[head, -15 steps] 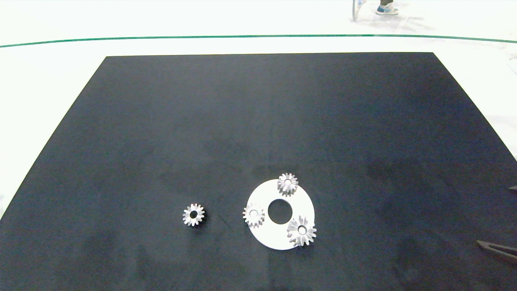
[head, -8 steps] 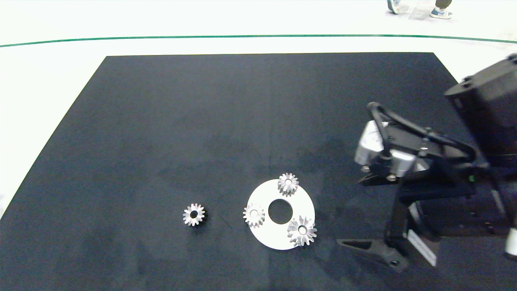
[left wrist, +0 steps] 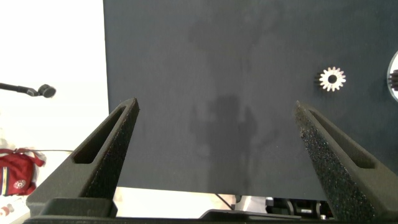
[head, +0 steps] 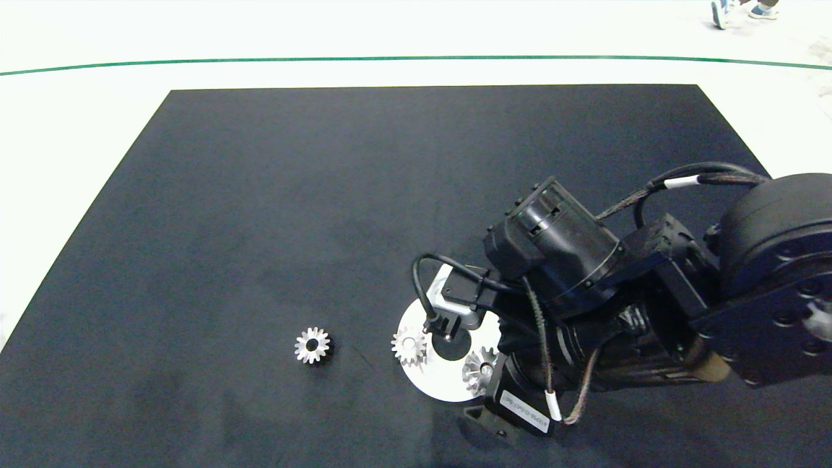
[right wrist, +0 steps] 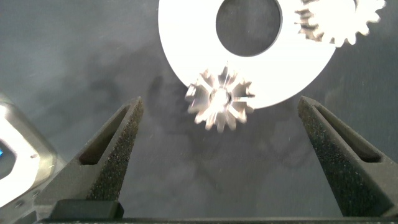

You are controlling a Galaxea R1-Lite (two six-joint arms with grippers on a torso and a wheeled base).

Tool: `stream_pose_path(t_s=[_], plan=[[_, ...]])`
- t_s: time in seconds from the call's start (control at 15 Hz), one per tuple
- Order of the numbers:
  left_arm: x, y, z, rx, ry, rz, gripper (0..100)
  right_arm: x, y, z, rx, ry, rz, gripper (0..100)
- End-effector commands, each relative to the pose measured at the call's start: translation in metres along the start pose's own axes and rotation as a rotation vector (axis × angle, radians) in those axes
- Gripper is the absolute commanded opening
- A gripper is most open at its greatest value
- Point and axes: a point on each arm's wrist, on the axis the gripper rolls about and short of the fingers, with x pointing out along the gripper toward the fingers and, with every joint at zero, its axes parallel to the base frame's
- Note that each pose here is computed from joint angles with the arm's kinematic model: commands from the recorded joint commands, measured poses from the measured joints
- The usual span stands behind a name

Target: Remove an incorrectly installed larger gear and replace it with the correct smaller gear

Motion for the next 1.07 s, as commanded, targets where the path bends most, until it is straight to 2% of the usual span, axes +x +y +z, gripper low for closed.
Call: stream_pose_path(t_s=[0.07,0.4,1.07], plan=[[-0.005,0.000,-0.003,0.000,-0.009,0.002,100,0.016,0.004,0.003,-0.016,0.040,0.005,95],[-0.005,0.000,-0.002,0.000,-0.018,0.003,100,0.027,0.005,0.000,-0.023,0.085,-0.021,85],[-0.009,0.001,-0.003,0.000,-0.038,0.005,100,0.034,0.005,-0.001,-0.026,0.120,-0.055,65]])
